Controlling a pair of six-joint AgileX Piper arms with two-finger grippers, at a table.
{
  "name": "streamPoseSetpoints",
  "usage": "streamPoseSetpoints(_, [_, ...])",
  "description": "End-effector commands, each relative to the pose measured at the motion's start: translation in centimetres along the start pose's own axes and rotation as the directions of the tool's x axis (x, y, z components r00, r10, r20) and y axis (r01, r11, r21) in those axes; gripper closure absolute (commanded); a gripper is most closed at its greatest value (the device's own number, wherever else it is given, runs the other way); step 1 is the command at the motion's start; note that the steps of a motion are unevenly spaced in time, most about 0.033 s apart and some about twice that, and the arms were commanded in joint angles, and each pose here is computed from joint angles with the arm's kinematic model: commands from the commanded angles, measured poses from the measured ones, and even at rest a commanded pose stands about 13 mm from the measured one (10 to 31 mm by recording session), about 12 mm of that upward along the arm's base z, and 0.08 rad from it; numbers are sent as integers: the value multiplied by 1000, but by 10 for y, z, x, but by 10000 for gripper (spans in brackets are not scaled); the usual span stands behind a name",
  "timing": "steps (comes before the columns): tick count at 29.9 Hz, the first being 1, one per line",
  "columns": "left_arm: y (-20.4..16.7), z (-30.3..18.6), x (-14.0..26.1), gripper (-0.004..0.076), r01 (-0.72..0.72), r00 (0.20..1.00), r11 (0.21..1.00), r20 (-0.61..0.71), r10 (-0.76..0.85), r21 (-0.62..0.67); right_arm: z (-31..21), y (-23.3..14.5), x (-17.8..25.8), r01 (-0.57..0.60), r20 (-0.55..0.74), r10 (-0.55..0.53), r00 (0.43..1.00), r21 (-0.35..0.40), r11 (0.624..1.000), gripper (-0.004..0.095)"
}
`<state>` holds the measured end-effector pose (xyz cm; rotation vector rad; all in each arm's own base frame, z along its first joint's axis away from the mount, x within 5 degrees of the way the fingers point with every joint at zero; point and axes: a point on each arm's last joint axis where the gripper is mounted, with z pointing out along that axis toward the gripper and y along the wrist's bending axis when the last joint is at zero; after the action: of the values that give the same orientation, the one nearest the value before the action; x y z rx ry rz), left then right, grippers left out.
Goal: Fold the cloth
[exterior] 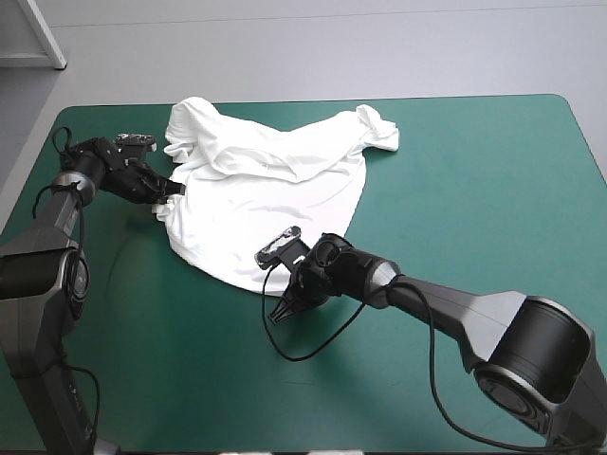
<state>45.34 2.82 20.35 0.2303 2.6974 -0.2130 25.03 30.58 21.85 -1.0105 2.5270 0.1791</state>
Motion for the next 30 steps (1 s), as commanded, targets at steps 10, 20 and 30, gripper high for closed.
streamPoseSetpoints(10, [-37, -143, -19, 705, 6, 950, 1000, 311, -1, -15, -133, -70, -27, -122, 387, 42, 921, 183, 975, 926])
streamPoseSetpoints(20, [-78, -295, -10, 705, -82, 804, 994, 585, 107, -69, -282, -99, -34, -177, 639, -126, 759, 389, 904, 926])
streamPoseSetpoints(30, [-130, -468, 21, 705, -163, 400, 964, 879, 260, -211, -435, -103, -17, -284, 861, -296, 415, 431, 856, 926])
